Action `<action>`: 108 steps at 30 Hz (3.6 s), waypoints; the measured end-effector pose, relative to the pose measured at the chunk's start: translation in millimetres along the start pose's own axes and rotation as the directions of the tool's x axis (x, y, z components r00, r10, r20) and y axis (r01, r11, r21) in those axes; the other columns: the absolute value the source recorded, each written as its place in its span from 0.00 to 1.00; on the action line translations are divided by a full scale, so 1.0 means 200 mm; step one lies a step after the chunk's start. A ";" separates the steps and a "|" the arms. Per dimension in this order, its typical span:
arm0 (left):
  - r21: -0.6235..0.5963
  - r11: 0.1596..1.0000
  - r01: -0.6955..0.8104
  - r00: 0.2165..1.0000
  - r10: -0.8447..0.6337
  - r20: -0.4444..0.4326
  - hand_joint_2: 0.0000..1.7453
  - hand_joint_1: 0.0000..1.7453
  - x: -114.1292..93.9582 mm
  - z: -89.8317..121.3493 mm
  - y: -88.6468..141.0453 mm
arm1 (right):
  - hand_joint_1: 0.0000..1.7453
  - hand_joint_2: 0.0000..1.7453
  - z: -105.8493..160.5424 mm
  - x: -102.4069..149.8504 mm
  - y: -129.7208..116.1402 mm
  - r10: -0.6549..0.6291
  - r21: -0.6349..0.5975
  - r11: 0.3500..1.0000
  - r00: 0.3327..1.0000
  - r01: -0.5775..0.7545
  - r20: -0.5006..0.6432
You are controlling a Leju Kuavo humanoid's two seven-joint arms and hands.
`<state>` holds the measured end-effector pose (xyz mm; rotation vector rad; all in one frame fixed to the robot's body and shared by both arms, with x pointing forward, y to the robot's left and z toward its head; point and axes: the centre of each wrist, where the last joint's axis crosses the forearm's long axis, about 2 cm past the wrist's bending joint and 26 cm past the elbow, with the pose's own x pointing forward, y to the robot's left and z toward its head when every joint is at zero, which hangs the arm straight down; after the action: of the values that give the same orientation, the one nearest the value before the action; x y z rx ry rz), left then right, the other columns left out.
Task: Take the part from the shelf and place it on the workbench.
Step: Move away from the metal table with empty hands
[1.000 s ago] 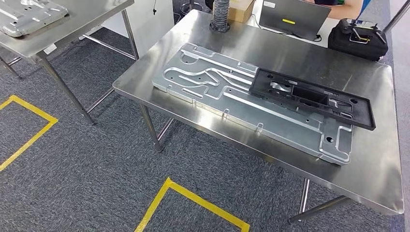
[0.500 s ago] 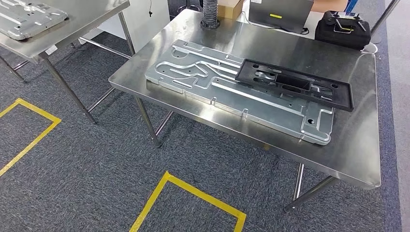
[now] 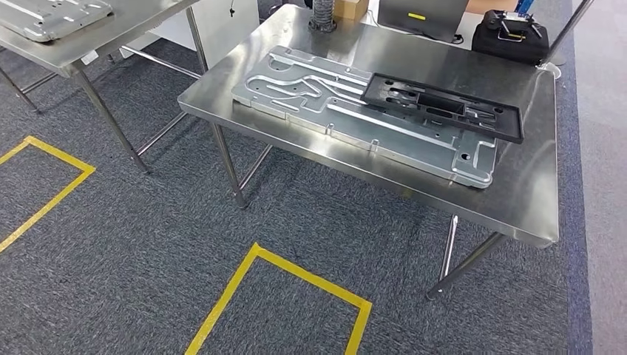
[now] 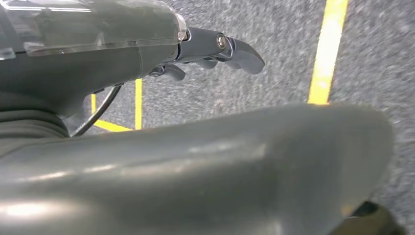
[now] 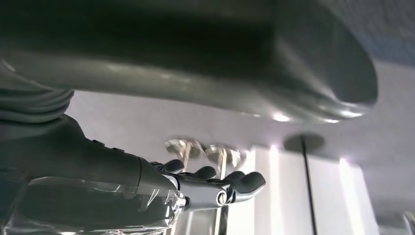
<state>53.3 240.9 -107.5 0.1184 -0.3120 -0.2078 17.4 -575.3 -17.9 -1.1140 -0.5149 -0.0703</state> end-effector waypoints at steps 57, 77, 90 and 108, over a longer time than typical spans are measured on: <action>0.013 0.999 0.038 0.999 -0.037 -0.023 0.00 0.00 0.00 -0.01 0.05 | 0.00 0.00 0.53 0.06 0.72 -0.124 0.497 0.832 0.956 0.245 -0.265; 0.007 0.998 0.061 0.997 -0.061 -0.039 0.00 0.00 -0.01 -0.01 0.04 | 0.00 0.00 0.62 0.06 0.79 -0.088 0.542 0.798 0.940 0.264 -0.328; 0.001 0.999 0.045 0.998 -0.044 -0.049 0.00 0.00 -0.02 -0.01 0.05 | 0.00 0.00 0.62 0.08 0.80 -0.069 0.548 0.802 0.949 0.237 -0.309; -0.003 0.999 0.049 0.998 -0.049 -0.033 0.00 0.00 0.01 -0.01 0.04 | 0.00 0.00 0.61 0.09 0.79 -0.059 0.553 0.804 0.954 0.220 -0.294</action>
<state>56.9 248.8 -107.7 0.1271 -0.2764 -0.2545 37.6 -393.5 -101.9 -0.4479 -0.3410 -0.1771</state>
